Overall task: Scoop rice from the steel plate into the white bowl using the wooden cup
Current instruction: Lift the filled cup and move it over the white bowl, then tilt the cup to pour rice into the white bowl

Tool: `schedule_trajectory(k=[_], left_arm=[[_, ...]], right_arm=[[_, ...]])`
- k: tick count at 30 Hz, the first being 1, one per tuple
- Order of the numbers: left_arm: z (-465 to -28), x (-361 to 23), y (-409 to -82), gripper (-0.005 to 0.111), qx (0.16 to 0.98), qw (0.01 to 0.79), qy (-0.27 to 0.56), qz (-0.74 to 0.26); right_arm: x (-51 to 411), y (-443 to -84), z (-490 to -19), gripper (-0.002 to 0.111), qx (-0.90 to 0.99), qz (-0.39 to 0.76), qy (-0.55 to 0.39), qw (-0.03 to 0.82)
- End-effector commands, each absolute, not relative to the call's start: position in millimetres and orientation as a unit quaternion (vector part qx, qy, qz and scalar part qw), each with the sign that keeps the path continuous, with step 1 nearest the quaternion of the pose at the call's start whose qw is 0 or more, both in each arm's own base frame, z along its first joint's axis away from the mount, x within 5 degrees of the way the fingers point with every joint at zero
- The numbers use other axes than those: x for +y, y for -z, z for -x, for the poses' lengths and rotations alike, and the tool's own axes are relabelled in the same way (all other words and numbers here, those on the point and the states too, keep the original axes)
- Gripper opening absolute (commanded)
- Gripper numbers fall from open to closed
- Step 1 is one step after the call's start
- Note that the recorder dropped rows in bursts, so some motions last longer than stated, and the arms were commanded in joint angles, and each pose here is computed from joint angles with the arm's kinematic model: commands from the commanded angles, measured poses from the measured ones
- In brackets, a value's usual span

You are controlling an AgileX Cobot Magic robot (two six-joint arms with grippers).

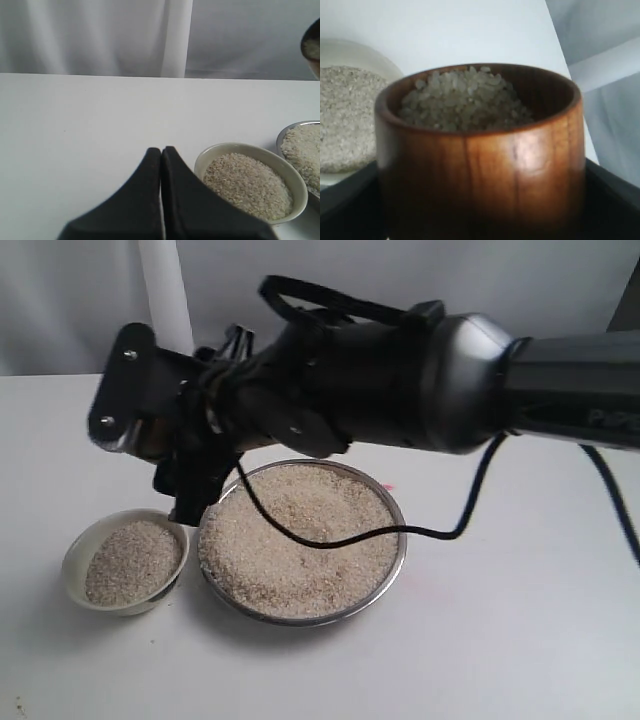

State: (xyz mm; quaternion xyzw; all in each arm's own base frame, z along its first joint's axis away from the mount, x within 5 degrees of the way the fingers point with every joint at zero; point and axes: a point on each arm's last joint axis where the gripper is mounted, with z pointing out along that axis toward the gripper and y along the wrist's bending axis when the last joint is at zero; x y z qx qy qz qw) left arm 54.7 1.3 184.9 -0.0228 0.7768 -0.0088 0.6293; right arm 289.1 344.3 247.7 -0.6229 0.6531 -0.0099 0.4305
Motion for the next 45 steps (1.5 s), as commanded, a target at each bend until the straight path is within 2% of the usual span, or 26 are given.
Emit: schedule_trajectory(k=[1, 8, 19, 31, 45], left_arm=[[-55, 1, -187, 0.000, 0.773, 0.634, 0.014, 0.023], [-55, 1, -187, 0.000, 0.773, 0.634, 0.014, 0.023], [-55, 1, -187, 0.000, 0.773, 0.634, 0.014, 0.023], [-55, 1, -187, 0.000, 0.773, 0.634, 0.014, 0.023], [-55, 1, -187, 0.000, 0.773, 0.634, 0.014, 0.023]], right_arm=[[374, -253, -286, 0.003, 0.625, 0.657, 0.052, 0.418], [405, -219, -284, 0.003, 0.594, 0.698, 0.094, 0.388], [406, -196, -287, 0.003, 0.529, 0.750, 0.184, 0.351], [414, -184, -281, 0.003, 0.433, 0.792, 0.287, 0.322], [422, -189, -269, 0.003, 0.373, 0.803, 0.337, 0.320]])
